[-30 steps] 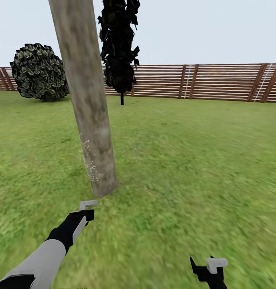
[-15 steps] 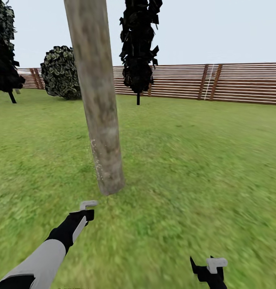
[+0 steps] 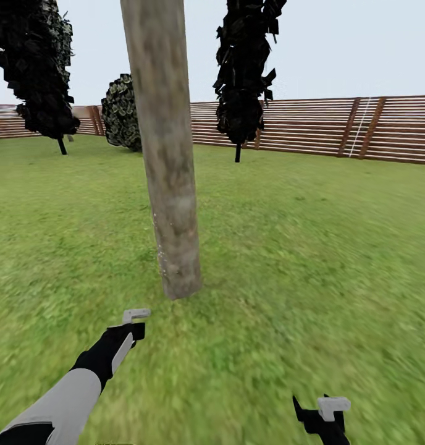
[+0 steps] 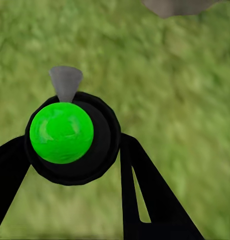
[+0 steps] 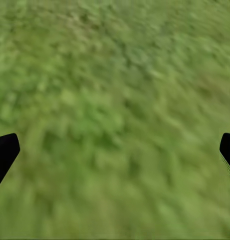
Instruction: In the garden, pick up the pesticide atomizer on the floor and spray pesticide onto both trees until each tree trunk is fully covered.
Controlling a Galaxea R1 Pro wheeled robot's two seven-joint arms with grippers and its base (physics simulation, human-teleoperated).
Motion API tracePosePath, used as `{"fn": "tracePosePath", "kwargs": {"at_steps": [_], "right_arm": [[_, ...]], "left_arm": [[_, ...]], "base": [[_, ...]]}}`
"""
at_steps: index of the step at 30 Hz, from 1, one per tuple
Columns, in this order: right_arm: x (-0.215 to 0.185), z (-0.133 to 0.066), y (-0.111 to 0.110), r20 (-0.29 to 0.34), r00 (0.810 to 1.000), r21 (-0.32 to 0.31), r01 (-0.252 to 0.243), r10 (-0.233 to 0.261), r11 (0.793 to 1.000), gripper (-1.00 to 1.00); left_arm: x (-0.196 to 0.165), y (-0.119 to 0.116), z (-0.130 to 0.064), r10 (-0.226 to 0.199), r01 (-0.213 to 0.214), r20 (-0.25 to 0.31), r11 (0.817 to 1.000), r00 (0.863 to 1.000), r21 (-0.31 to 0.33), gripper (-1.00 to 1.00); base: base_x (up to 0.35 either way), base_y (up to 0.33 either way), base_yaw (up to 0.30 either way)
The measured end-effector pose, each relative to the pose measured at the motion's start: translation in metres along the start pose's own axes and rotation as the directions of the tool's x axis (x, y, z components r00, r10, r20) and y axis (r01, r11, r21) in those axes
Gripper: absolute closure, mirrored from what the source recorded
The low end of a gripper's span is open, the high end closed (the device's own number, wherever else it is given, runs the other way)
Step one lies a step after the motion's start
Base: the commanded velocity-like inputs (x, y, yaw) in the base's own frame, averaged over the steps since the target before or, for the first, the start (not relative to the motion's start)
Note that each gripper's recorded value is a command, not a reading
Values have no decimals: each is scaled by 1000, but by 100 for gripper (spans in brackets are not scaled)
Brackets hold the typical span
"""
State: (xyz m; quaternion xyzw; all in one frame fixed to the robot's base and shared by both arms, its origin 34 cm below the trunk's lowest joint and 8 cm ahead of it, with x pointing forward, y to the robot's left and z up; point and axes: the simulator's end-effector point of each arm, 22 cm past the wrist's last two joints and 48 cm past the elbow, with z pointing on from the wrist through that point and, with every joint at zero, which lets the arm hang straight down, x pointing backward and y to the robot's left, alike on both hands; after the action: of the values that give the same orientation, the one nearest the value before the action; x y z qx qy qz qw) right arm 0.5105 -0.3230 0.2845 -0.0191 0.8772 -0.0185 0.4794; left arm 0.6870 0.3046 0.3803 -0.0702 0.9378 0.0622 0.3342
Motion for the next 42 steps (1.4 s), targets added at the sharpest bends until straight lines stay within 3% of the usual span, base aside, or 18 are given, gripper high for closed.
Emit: {"fn": "tracePosePath", "kwargs": {"at_steps": [26,42], "right_arm": [[0,0,0,0,1000,0,0,0,1000,-100],[0,0,0,0,1000,0,0,0,1000,-100]], "left_arm": [[0,-1,0,0,0,-1,1000,1000,3,100],[0,0,0,0,0,-2,1000,1000,1,100]], "base": [[46,-274,276],[0,-276,13]]}}
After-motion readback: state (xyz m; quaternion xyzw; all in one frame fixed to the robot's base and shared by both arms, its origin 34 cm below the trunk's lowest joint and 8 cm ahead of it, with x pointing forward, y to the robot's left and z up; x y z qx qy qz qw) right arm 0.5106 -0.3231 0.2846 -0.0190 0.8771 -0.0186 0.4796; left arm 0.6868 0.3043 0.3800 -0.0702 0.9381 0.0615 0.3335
